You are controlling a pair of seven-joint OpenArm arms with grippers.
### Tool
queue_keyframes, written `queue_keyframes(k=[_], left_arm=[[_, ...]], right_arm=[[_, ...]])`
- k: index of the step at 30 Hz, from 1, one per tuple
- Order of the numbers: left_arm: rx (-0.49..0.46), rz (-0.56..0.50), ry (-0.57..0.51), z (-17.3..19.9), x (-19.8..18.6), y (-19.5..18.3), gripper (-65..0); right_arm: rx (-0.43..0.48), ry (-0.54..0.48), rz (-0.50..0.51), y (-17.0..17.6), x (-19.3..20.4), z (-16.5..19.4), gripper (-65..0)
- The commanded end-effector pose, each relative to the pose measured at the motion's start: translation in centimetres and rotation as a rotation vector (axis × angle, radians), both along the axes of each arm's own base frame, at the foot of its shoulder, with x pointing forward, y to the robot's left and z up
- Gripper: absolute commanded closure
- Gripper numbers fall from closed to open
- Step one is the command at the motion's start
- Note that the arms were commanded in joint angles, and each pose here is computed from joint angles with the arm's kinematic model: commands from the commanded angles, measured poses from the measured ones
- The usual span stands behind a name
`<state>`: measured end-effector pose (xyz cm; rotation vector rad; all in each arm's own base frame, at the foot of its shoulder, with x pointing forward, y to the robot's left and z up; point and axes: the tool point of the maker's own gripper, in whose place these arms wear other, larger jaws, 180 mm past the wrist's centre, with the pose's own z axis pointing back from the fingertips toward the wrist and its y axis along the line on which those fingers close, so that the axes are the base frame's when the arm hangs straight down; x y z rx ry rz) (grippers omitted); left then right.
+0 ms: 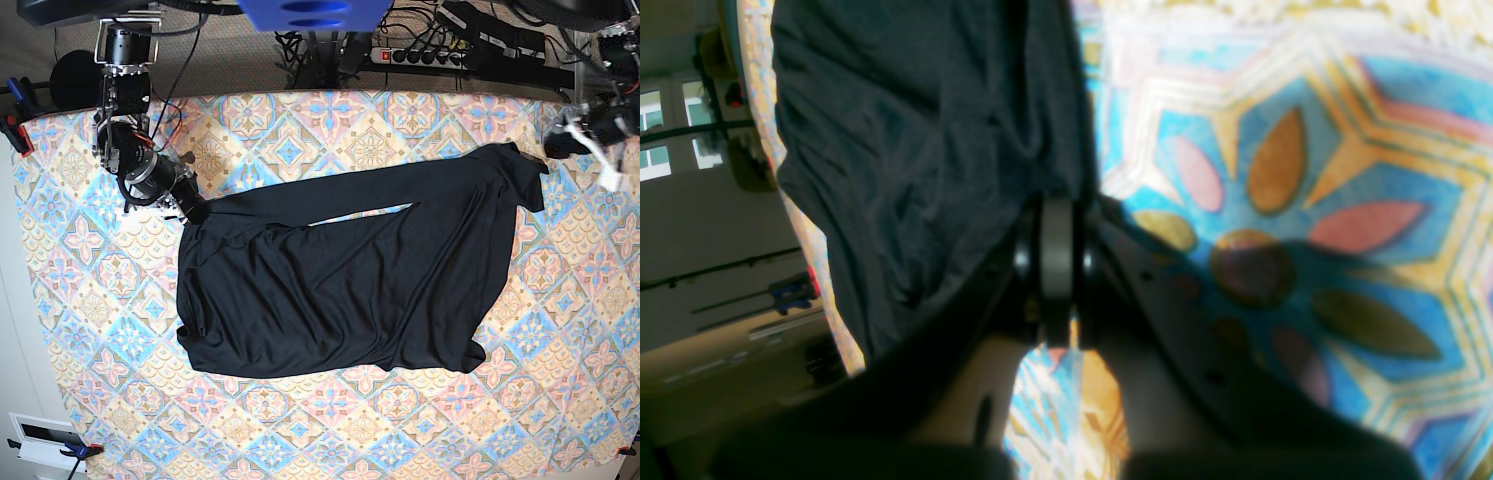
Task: Layout the t-shirt on the table in an organized manner, then fold the t-shirt properly
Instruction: 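Release the left gripper and raise it off the shirt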
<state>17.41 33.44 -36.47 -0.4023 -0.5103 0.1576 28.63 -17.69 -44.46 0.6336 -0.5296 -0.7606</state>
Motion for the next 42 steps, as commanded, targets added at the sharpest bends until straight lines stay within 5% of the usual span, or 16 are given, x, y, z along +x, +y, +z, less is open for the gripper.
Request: queue_keyframes(k=[1, 6, 9, 19, 27, 42], left_arm=[[0.023, 0.010, -0.055, 1.6, 0.9, 1.1, -19.0], [0.041, 0.074, -0.071, 2.4, 0.0, 2.9, -39.2], [0.007, 0.097, -0.063, 1.4, -0.5, 2.3, -45.3], [-0.249, 0.284, -0.038, -4.4, -1.0, -1.4, -38.1], [-0.221, 0.409, -0.170, -3.1, 0.1, 1.4, -29.5], [-0.283, 0.473, -0.239, -2.8, 1.2, 0.8, -29.1]], right_arm=[[-0.052, 0.097, 0.000, -1.1, -1.9, -1.7, 0.0], [-0.052, 0.097, 0.001, -1.1, -1.9, -1.7, 0.0], [-0.051, 0.098, 0.004, -1.0, -1.9, -1.7, 0.0], [-0.051, 0.098, 0.004, -1.0, -1.9, -1.7, 0.0], [-0.051, 0.097, 0.006, -0.9, -1.9, -1.7, 0.0], [-0.053, 0.097, 0.006, -1.0, -1.9, -1.7, 0.0]])
